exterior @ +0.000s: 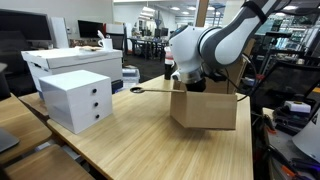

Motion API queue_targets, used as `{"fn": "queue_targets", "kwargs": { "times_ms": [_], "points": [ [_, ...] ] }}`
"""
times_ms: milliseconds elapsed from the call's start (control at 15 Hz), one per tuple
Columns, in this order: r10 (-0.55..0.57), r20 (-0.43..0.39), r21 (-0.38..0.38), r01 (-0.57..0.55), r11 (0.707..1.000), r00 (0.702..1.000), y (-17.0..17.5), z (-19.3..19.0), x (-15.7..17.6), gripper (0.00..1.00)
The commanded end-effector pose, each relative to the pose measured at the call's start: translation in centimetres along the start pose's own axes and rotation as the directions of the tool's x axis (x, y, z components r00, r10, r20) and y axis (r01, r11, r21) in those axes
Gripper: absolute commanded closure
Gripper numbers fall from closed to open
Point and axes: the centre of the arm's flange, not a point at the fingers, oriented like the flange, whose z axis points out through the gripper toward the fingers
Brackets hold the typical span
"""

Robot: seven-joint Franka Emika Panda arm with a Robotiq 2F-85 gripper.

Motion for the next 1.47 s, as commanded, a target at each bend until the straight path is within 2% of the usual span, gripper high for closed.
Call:
{"fn": "queue_targets", "kwargs": {
  "times_ms": [0, 67, 133, 467, 800, 933, 1000, 1133, 1400],
  "points": [
    [0.01, 0.009, -0.012, -0.01, 1.0, 1.0, -1.2, 0.9, -1.5, 0.0],
    [0.01, 0.009, -0.012, -0.01, 1.0, 1.0, -1.3, 0.9, -1.6, 0.25],
    [0.009, 0.011, -0.013, -0.009, 1.0, 1.0, -1.3, 0.9, -1.6, 0.27],
    [0.016, 0.018, -0.012, -0.015, 1.0, 1.0, -1.7, 1.2, -1.9, 0.6],
    [0.03, 0.017, -0.012, -0.03, 0.999, 0.999, -2.0, 1.0, -1.7, 0.89],
    [0.033, 0.012, -0.01, -0.033, 0.999, 0.999, -2.0, 0.8, -1.6, 0.98],
    [0.035, 0.011, -0.007, -0.035, 0.999, 0.999, -2.0, 0.6, -1.5, 0.6],
    [0.027, -0.003, 0.002, -0.027, 1.0, 1.0, -2.1, -0.1, -1.7, 0.62],
    [0.023, -0.039, 0.019, -0.022, 1.0, 0.999, -2.6, -1.8, -2.0, 0.42]
  ]
}}
